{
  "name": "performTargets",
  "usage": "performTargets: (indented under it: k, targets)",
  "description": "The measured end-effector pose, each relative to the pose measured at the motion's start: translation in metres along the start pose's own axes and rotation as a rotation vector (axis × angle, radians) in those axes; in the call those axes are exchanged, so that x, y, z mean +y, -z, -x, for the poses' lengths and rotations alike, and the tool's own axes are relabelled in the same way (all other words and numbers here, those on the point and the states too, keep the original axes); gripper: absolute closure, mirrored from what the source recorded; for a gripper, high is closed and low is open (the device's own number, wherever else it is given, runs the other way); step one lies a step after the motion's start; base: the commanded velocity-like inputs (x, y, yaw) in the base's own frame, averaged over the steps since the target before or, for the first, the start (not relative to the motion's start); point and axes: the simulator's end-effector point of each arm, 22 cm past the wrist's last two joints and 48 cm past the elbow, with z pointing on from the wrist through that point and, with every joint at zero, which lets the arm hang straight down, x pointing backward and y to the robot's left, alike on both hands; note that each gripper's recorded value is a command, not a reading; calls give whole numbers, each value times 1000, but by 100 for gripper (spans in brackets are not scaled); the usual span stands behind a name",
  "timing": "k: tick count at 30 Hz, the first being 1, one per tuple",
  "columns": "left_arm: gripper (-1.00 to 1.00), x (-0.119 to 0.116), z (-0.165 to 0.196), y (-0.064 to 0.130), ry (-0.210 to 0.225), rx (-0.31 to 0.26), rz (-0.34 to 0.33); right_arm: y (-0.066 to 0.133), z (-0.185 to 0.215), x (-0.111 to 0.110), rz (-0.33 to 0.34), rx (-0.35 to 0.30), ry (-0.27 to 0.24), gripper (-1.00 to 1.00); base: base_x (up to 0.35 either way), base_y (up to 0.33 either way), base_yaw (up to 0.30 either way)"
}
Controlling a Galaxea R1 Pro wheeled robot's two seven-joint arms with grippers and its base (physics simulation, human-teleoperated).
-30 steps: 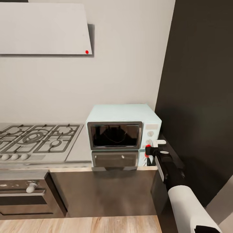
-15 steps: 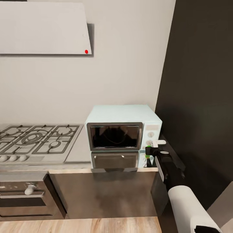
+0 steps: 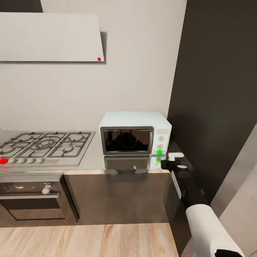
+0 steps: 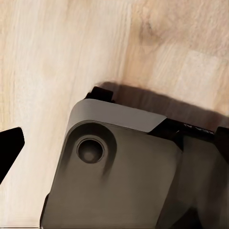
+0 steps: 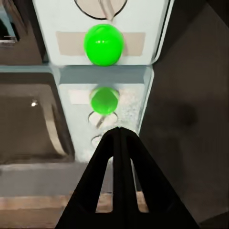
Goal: In the kitchen, take the popcorn bag from the countertop, put it into the microwave, and heat it until the popcorn is cooked so the cooked popcorn ends up inside the bag.
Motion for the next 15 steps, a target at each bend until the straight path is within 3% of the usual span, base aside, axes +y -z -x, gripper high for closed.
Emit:
performTargets:
  k: [3, 7, 8, 11, 15]
  targets:
    - [-100, 0, 0, 0, 0, 0, -1, 2, 3, -2, -7, 5, 5, 100, -337, 0, 0]
    - [-100, -1, 0, 0, 0, 0, -1, 17, 7, -9, -20, 89, -17, 100, -337, 0, 0]
    - [-100, -1, 0, 0, 0, 0, -1, 19, 12, -11, -22, 88, -20, 100, -337, 0, 0]
    - [-100, -1, 0, 0, 0, 0, -1, 46, 71, -23, -48, -26, -31, 100, -336, 0, 0]
    - [-100, 0, 0, 0, 0, 0, -1, 53, 60, -24, -48, 12, -39, 100, -239, 0, 0]
